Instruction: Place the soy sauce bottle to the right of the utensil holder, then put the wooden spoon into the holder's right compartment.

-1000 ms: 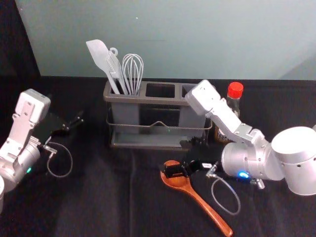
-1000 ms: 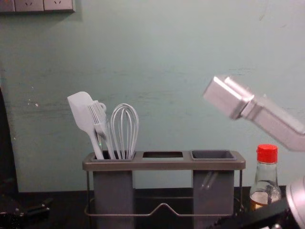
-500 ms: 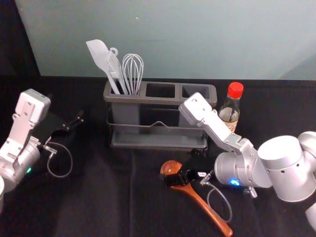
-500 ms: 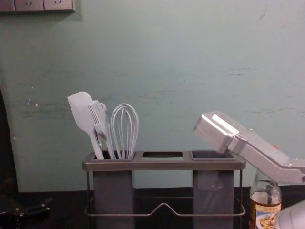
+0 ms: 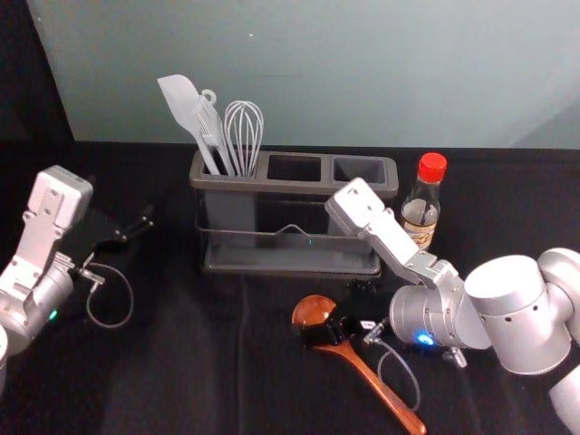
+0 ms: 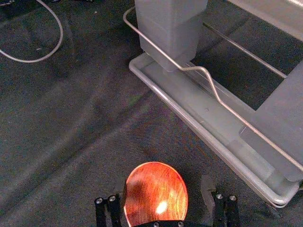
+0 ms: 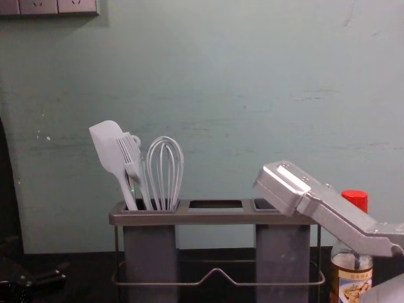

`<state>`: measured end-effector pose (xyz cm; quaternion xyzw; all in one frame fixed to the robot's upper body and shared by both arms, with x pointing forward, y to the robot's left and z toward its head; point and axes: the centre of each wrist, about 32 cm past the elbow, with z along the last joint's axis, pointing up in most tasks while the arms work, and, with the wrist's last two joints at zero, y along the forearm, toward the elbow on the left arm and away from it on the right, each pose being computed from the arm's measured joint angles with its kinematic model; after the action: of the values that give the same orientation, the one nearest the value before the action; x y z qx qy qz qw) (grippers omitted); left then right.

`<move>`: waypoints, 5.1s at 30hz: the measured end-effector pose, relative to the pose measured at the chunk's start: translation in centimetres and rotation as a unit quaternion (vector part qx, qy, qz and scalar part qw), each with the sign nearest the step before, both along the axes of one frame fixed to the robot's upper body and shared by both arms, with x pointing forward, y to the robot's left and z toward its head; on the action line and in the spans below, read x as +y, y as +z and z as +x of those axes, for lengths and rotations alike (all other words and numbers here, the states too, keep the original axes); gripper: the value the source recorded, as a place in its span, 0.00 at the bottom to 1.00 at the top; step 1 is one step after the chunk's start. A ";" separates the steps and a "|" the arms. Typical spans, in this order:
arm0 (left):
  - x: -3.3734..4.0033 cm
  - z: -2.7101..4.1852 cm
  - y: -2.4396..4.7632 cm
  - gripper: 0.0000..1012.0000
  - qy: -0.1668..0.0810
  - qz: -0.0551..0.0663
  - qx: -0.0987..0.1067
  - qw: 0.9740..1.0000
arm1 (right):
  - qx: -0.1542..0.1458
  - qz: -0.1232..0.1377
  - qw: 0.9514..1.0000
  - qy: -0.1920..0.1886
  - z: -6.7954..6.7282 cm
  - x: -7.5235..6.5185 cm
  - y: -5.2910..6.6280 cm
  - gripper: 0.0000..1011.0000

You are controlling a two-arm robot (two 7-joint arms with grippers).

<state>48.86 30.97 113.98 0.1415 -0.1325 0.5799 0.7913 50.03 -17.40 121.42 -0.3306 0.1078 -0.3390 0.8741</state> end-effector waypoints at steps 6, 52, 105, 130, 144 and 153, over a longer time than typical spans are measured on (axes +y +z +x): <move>0.00 0.00 0.00 0.99 0.000 0.000 0.000 1.000 | 0.002 0.000 1.000 0.001 0.1 0.2 -0.3 0.99; 0.00 0.00 0.00 0.99 0.000 0.000 0.000 1.000 | 0.003 0.001 1.000 0.008 0.0 0.5 -0.8 0.99; 0.00 0.00 0.00 0.99 0.000 0.000 0.000 1.000 | -0.124 0.055 0.990 0.042 -2.3 -0.8 1.9 0.83; 0.00 0.00 0.00 0.99 0.000 0.000 0.000 1.000 | -0.346 0.188 0.919 0.032 -4.6 -3.7 7.9 0.83; 0.00 0.00 0.00 0.99 0.000 0.000 0.000 1.000 | -0.423 0.196 0.885 -0.023 2.4 -1.4 10.6 0.83; 0.00 0.00 0.00 0.99 0.000 0.000 0.000 1.000 | -0.426 0.180 0.886 -0.035 6.2 -0.1 10.9 0.83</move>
<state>48.86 30.97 113.98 0.1415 -0.1324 0.5799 0.7913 56.23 -17.49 132.30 0.0119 -0.2042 -0.4520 0.8682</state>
